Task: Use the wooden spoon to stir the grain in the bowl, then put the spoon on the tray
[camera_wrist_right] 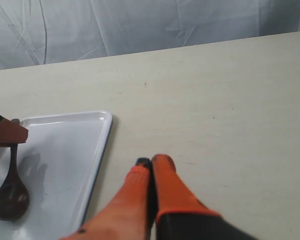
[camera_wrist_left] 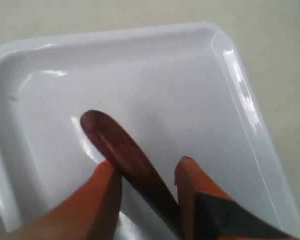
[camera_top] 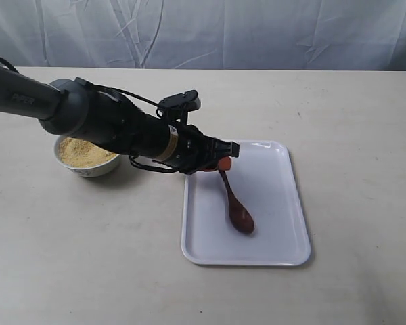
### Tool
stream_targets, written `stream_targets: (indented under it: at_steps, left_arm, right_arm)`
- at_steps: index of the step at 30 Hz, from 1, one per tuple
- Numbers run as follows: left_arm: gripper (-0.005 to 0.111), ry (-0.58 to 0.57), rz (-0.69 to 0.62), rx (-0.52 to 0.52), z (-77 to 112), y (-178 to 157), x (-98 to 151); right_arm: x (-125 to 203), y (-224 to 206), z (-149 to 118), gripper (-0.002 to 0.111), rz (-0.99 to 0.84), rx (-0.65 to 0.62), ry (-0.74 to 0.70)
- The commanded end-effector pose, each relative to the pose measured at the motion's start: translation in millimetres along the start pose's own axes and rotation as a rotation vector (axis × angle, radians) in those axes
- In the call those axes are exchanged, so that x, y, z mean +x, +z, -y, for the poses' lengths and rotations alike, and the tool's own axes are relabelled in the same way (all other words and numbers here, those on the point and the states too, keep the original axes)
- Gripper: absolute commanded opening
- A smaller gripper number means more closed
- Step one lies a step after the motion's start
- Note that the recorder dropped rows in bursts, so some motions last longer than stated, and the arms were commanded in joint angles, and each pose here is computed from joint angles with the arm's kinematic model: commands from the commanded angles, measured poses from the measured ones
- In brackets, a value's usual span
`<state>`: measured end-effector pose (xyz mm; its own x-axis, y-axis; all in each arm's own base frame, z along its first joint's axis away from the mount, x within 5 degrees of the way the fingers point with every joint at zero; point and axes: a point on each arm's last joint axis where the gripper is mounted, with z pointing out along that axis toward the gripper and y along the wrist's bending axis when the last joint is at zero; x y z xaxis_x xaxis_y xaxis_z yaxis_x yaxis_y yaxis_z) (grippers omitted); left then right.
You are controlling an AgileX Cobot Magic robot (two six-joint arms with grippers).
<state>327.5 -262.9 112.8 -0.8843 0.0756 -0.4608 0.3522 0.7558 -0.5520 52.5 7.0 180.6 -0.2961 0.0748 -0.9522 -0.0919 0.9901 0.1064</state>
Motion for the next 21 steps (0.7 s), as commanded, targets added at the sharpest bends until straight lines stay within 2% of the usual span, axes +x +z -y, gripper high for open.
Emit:
stream_targets:
  at_steps: [1,4,8,13,14,16,17,19,20,21]
  left_arm:
    - [0.037,0.025,0.008,-0.029,-1.7,0.3,-1.0]
    - [0.037,0.041,-0.002,-0.024,-1.3,0.3,-0.1]
    - [0.037,0.037,-0.04,0.051,6.0,0.0,2.7]
    - [0.036,0.04,-0.026,0.039,5.3,-1.0,-0.2]
    - [0.033,0.043,-0.014,0.034,6.3,-3.2,-2.2]
    - [0.017,0.05,0.045,0.011,8.8,-16.3,-14.0]
    - [0.003,0.075,0.093,0.0,12.8,-30.9,-24.4]
    - [0.0,0.168,0.153,-0.017,23.1,-55.1,-37.7]
    - [0.0,0.178,0.186,-0.022,26.6,-65.2,-43.3]
    - [0.0,0.277,0.252,-0.04,35.1,-84.5,-52.7]
  right_arm:
    - [0.0,0.1,0.3,0.002,0.016,0.004,-0.002]
    - [0.0,0.1,0.3,0.002,0.016,0.004,-0.002]
    - [0.0,0.1,0.3,0.002,0.016,0.004,-0.002]
    - [0.0,0.1,0.3,0.002,0.016,0.004,-0.002]
    - [0.0,0.1,0.3,0.002,0.016,0.004,-0.002]
    - [0.0,0.1,0.3,0.002,0.016,0.004,-0.002]
    - [0.0,0.1,0.3,0.002,0.016,0.004,-0.002]
    - [0.0,0.1,0.3,0.002,0.016,0.004,-0.002]
    - [0.0,0.1,0.3,0.002,0.016,0.004,-0.002]
    - [0.0,0.1,0.3,0.002,0.016,0.004,-0.002]
